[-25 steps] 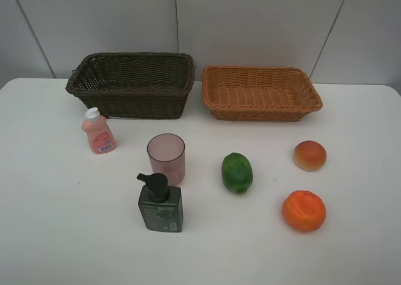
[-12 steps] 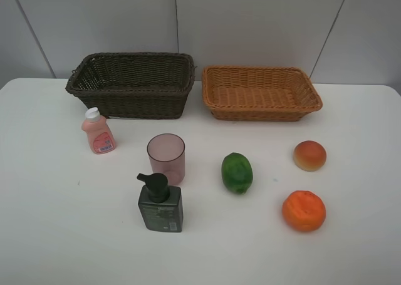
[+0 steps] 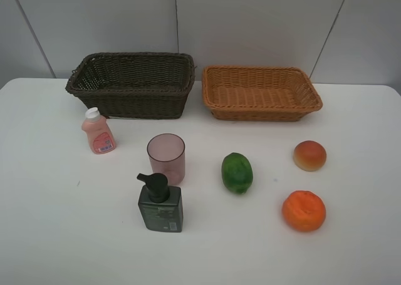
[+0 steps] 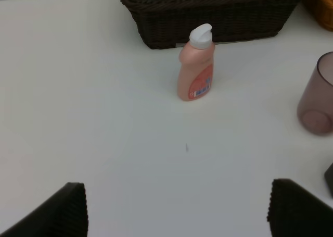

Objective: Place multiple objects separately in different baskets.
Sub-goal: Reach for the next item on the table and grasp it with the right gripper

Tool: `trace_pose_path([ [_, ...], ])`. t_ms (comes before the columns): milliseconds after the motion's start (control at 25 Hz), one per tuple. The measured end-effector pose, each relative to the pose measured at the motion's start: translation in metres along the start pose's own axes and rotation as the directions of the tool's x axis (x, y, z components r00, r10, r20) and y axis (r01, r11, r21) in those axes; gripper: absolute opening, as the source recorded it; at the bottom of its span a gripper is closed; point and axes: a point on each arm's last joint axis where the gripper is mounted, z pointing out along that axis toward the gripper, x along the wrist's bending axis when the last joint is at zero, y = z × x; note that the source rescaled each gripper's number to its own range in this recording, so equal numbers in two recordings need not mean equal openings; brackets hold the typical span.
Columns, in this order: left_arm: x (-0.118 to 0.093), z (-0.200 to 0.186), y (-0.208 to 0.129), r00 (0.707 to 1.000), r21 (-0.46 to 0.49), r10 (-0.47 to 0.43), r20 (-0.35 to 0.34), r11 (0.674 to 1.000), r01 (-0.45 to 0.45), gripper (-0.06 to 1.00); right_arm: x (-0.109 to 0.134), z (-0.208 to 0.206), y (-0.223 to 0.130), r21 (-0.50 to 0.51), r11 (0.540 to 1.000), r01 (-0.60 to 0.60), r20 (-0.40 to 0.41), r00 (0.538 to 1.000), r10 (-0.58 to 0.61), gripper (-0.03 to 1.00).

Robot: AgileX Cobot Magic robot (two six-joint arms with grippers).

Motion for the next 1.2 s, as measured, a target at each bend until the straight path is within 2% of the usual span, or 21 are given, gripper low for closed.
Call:
trace_pose_path([
  [200, 0.0, 0.0, 0.0, 1.0, 0.0, 0.0, 0.0, 1.0, 0.0, 0.89, 0.007, 0.052, 0.018, 0.198, 0.979, -0.045, 0.012, 0.999, 0.043, 0.79],
  [360, 0.0, 0.0, 0.0, 1.0, 0.0, 0.0, 0.0, 1.0, 0.0, 0.89, 0.014, 0.095, 0.02, 0.348, 0.934, -0.077, -0.003, 0.997, 0.083, 0.79],
  [480, 0.0, 0.0, 0.0, 1.0, 0.0, 0.0, 0.0, 1.0, 0.0, 0.89, 0.024, 0.127, 0.018, 0.448, 0.893, -0.039, -0.008, 0.999, 0.048, 0.8],
  [560, 0.0, 0.0, 0.0, 1.0, 0.0, 0.0, 0.0, 1.0, 0.0, 0.89, 0.033, 0.147, 0.017, 0.507, 0.862, 0.007, -0.016, 1.0, 0.001, 0.84],
  [760, 0.0, 0.0, 0.0, 1.0, 0.0, 0.0, 0.0, 1.0, 0.0, 0.89, 0.054, 0.189, 0.023, 0.559, 0.825, 0.084, -0.044, 0.996, -0.071, 0.96],
  [960, 0.0, 0.0, 0.0, 1.0, 0.0, 0.0, 0.0, 1.0, 0.0, 0.89, 0.07, 0.228, 0.032, 0.562, 0.82, 0.109, -0.062, 0.994, -0.089, 0.97],
  [1200, 0.0, 0.0, 0.0, 1.0, 0.0, 0.0, 0.0, 1.0, 0.0, 0.89, 0.076, 0.267, 0.031, 0.569, 0.814, 0.118, -0.058, 0.993, -0.103, 0.97],
])
